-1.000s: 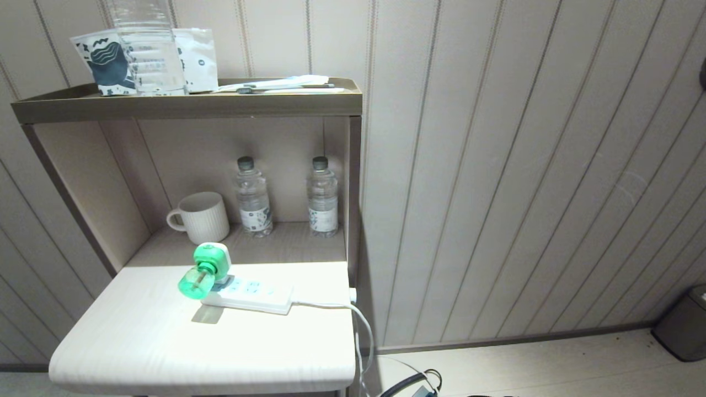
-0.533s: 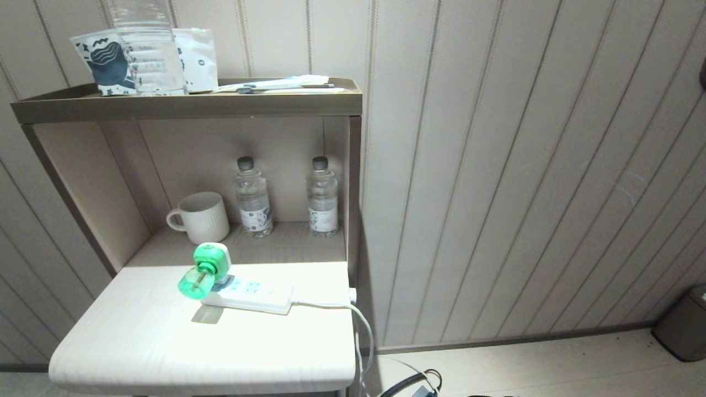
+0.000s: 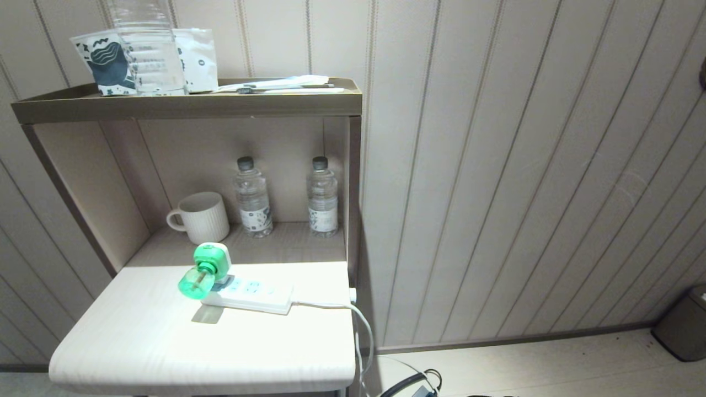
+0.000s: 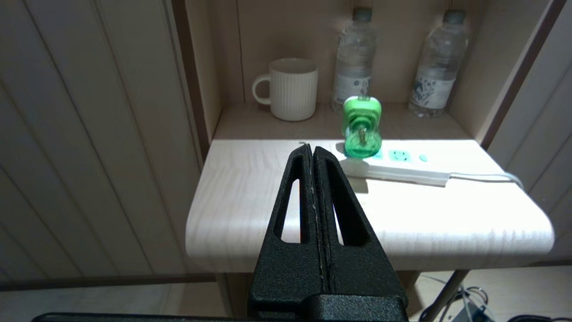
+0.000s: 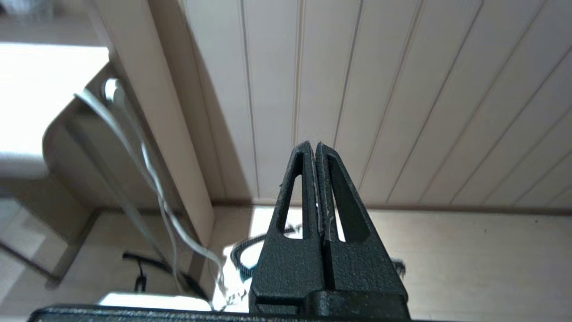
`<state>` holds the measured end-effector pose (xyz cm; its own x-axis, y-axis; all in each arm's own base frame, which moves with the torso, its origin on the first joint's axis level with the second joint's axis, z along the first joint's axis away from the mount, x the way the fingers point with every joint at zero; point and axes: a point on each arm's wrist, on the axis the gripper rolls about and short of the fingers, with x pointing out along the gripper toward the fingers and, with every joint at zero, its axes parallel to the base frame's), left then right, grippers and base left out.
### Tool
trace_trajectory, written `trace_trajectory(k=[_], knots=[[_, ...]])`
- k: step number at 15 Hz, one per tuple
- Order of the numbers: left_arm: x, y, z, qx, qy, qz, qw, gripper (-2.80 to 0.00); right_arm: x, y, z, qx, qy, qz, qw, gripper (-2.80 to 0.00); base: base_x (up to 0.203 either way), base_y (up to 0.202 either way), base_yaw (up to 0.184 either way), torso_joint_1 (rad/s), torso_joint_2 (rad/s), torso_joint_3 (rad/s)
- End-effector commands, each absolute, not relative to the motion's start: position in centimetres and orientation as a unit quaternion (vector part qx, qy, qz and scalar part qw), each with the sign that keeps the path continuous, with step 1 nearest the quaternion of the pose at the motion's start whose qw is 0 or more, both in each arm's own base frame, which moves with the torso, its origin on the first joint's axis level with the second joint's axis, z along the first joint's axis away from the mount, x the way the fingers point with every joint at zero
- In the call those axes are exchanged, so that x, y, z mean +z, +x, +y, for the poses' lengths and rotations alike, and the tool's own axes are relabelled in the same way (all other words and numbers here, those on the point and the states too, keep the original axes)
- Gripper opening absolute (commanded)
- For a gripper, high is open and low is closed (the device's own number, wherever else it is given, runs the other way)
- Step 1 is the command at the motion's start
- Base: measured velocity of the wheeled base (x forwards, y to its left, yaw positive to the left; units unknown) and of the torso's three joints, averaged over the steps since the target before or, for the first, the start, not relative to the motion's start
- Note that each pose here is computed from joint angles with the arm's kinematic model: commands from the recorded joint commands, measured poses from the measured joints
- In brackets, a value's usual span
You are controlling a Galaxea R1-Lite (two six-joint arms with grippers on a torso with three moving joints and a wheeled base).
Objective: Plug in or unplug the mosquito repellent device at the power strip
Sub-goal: Hold the socket with your right hand and unplug it with your left hand
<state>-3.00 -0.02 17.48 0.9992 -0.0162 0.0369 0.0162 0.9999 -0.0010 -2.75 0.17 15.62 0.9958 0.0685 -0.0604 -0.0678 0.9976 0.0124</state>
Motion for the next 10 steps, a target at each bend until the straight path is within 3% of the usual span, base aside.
trace_trajectory(k=[1,5,10], knots=[[19.0,-1.9,0.0,-0.008,-0.004,0.001,1.0,-2.8,17.7,0.0,0.2,0.031,0.008,0.073,0.997,-2.8,0.0,0.0,0.0,0.0,0.0,0.0],[21.5,-0.4,0.0,-0.007,-0.012,0.017,1.0,-2.8,23.4,4.1,0.1,0.036,0.02,0.065,0.997,-2.8,0.0,0.0,0.0,0.0,0.0,0.0],[21.8,1.6,0.0,-0.009,-0.011,0.059,0.998,-2.8,25.0,8.4,0.8,0.076,0.012,0.107,0.991,-2.8,0.0,0.0,0.0,0.0,0.0,0.0]])
